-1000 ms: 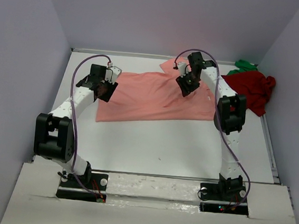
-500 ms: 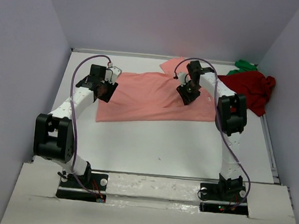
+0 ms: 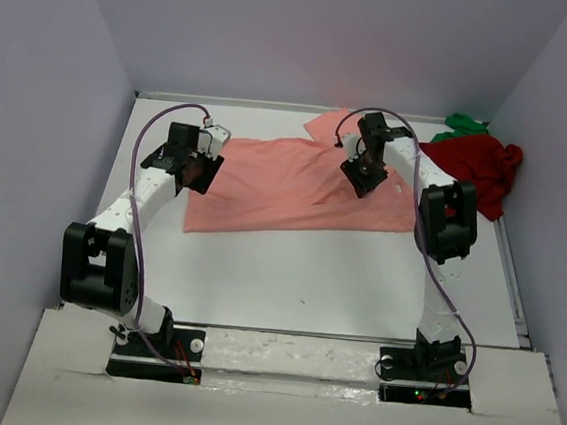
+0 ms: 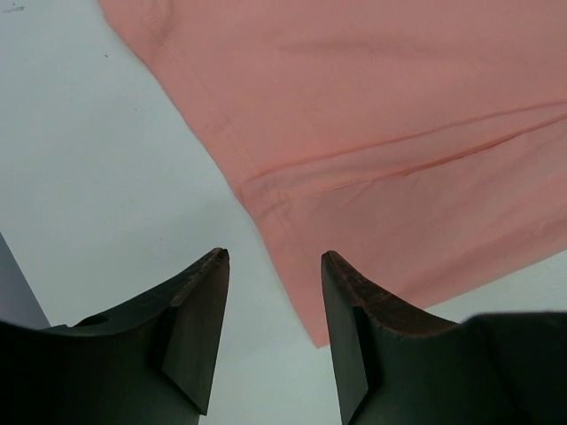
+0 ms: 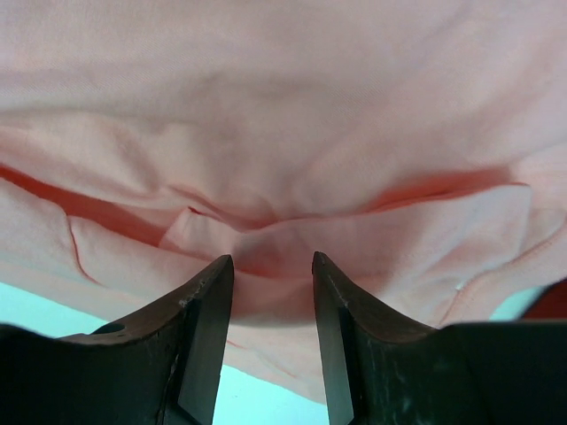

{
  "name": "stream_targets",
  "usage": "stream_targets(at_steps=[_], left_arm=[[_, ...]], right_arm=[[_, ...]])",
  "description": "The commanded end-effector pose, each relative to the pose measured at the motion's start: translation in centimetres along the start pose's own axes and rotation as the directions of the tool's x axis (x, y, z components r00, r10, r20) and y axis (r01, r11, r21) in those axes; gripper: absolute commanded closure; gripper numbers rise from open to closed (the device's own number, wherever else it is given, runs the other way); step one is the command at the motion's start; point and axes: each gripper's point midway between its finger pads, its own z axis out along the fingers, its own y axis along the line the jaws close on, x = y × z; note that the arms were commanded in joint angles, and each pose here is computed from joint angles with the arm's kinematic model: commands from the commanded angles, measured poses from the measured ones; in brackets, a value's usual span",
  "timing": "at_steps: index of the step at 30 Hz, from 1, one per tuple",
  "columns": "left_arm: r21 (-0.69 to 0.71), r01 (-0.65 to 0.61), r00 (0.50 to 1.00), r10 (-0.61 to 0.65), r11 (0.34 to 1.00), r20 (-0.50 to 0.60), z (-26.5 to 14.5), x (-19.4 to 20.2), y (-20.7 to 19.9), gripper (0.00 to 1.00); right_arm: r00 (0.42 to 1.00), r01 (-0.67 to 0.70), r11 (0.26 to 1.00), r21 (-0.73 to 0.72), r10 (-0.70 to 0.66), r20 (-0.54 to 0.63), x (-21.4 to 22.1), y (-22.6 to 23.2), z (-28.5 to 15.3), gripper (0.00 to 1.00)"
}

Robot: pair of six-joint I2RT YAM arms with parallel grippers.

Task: Fold and stack the t-shirts
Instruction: Fold the tshirt

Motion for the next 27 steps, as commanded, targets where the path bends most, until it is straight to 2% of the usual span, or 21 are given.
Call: stream_targets(at_steps=[1,27], left_arm=[[0.008,-0.005,0.999,0.005,1.0,0.036,-1.1,-0.6,-0.2,0.42],[0.021,-0.011,1.0,0.011,1.0,0.01,-0.9,0.6,-0.7,0.42]], right_arm=[[0.996,-0.006,0.996,0.087,-0.002,0.093,-1.9,-1.4,-3.9,0.53],[1.0,-0.005,0.995,0.104,0.005,0.004,3.0,-0.2,-3.8,0.53]])
